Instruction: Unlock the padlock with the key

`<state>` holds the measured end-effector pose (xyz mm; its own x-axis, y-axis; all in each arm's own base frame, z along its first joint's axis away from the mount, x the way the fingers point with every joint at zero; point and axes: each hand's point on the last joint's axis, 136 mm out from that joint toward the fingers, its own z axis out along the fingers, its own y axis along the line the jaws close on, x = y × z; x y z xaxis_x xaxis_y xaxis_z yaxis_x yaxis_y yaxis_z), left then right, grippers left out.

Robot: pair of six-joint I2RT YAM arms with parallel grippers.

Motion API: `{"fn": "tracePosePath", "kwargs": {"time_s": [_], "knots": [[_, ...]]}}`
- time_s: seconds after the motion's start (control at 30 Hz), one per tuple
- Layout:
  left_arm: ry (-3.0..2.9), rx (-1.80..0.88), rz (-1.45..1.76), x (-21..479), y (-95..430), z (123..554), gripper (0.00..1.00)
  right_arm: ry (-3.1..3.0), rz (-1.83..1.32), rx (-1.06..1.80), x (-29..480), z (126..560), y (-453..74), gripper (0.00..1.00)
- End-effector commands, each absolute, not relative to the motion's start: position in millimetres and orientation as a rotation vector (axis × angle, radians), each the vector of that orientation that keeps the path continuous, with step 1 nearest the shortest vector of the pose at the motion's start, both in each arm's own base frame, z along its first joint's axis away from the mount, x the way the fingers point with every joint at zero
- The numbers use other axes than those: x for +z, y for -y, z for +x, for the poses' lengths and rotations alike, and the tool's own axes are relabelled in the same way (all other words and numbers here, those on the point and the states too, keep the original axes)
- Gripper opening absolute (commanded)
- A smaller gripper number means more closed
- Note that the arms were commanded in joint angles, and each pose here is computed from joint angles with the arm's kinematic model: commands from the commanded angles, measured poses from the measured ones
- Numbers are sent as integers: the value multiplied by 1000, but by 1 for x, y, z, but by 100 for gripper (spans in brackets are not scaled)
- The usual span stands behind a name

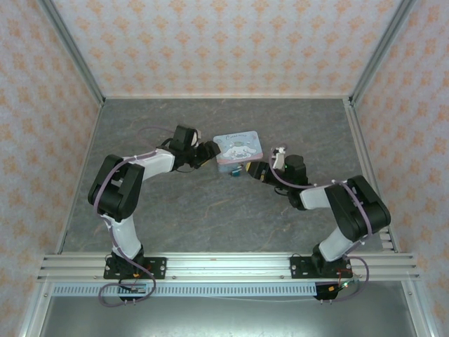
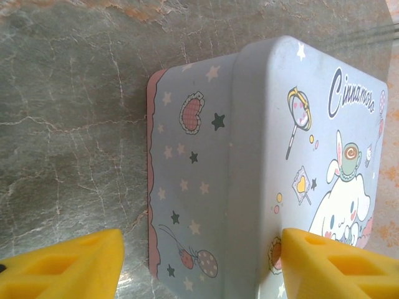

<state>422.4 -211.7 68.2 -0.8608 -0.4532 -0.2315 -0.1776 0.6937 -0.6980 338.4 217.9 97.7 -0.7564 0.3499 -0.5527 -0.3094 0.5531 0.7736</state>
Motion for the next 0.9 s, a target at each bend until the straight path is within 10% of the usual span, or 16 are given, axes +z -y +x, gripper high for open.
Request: {"fn": "tracePosePath", "kwargs": {"time_s": [0.0, 0.87], "knots": [[-2660, -844, -581, 31, 198, 392, 66, -2000, -9, 1303, 112, 341, -225, 61], [-2668, -837, -579, 28, 199, 391, 66, -2033, -41, 1291, 75, 355, -253, 55]]}}
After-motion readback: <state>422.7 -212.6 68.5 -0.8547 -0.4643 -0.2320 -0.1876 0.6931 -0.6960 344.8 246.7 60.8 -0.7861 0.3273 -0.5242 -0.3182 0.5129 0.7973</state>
